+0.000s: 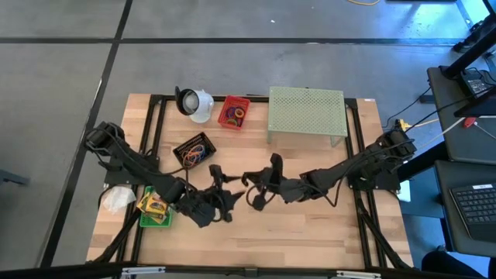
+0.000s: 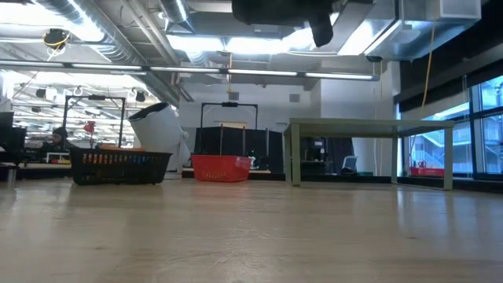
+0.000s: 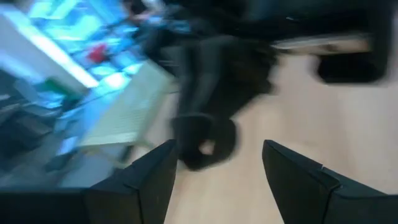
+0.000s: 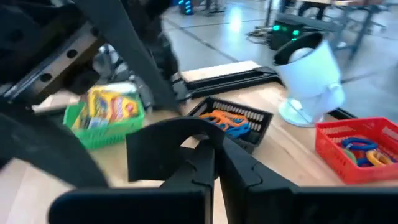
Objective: Pick & Place Office Desk Supplies
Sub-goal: Put the black rubber band into the black bin, then put the red bin on the shelf
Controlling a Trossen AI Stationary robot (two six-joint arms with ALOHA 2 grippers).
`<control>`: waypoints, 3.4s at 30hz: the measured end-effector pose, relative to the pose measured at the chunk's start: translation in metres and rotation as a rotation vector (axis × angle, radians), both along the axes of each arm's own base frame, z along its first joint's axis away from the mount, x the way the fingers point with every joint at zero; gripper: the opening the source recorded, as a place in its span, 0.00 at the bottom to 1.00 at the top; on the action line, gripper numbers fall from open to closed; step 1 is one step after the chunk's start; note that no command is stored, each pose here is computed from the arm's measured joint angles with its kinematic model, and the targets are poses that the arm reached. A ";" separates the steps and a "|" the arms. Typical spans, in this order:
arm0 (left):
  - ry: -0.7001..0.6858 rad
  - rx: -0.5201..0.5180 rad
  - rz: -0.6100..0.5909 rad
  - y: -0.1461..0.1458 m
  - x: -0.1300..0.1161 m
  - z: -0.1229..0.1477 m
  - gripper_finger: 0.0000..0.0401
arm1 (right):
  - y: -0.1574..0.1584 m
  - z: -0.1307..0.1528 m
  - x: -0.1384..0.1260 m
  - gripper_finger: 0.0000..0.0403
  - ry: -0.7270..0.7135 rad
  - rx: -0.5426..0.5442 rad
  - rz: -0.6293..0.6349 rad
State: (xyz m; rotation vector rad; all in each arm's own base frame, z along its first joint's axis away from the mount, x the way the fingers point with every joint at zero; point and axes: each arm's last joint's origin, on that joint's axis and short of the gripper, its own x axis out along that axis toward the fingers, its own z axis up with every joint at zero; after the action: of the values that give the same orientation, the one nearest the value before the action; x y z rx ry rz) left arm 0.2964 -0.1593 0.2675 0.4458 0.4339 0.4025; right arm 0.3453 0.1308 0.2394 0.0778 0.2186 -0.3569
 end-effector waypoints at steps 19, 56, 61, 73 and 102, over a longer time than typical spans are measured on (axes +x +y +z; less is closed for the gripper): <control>-0.133 0.020 0.208 0.018 0.009 0.009 0.24 | -0.009 0.008 0.004 0.02 -0.115 0.091 -0.088; 0.550 -0.413 0.787 0.160 -0.074 -0.050 0.01 | -0.026 0.038 -0.031 0.67 0.081 0.088 0.024; 0.653 -0.514 0.733 0.176 -0.079 -0.065 0.01 | -0.025 0.037 -0.031 0.65 0.091 0.102 0.059; 0.709 -0.569 0.645 0.186 -0.079 -0.062 0.18 | -0.026 0.034 -0.032 0.65 0.122 0.100 0.056; 0.444 -0.191 0.237 0.219 -0.016 -0.031 0.42 | -0.027 0.027 -0.035 0.65 0.204 0.068 0.068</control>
State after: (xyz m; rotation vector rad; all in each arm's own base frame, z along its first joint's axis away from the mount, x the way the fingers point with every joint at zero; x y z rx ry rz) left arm 0.2806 0.0601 0.2366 0.2957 0.9540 0.4864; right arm 0.3102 0.1041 0.2668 0.1007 0.4341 -0.2896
